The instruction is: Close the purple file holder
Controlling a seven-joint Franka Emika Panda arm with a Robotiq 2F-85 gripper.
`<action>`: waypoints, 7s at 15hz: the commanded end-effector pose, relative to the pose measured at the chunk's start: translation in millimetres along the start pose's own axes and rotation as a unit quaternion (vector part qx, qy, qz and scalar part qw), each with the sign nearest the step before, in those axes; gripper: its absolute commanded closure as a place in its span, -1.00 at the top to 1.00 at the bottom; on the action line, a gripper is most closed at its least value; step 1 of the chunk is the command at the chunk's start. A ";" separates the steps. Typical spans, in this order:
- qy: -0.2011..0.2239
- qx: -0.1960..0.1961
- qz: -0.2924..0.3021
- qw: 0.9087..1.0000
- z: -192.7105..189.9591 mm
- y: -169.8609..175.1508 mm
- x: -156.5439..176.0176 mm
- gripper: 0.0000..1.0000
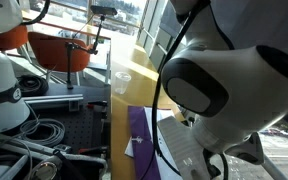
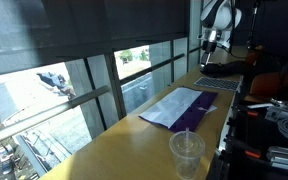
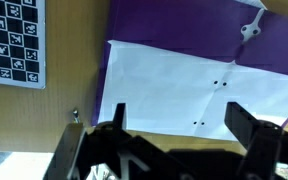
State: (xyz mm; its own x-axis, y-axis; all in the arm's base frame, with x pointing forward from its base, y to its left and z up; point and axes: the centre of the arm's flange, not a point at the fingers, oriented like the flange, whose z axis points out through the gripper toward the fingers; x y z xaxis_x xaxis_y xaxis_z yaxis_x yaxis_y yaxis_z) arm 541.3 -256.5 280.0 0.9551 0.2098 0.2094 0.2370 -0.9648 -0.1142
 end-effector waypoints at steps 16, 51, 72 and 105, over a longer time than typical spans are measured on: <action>-0.059 -0.071 0.106 0.990 191.3 121.7 175.1 1.00; -0.074 0.029 0.021 0.997 170.9 90.3 148.6 1.00; -0.076 0.030 0.015 0.997 182.7 98.4 139.3 1.00; -0.133 -0.190 -0.095 0.968 -71.5 2.1 150.2 -1.00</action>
State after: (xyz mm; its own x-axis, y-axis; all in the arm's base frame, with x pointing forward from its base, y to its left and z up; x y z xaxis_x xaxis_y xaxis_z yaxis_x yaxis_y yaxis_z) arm 728.1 -276.3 349.3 0.9411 0.3359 -0.0385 0.3369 -0.9227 0.1873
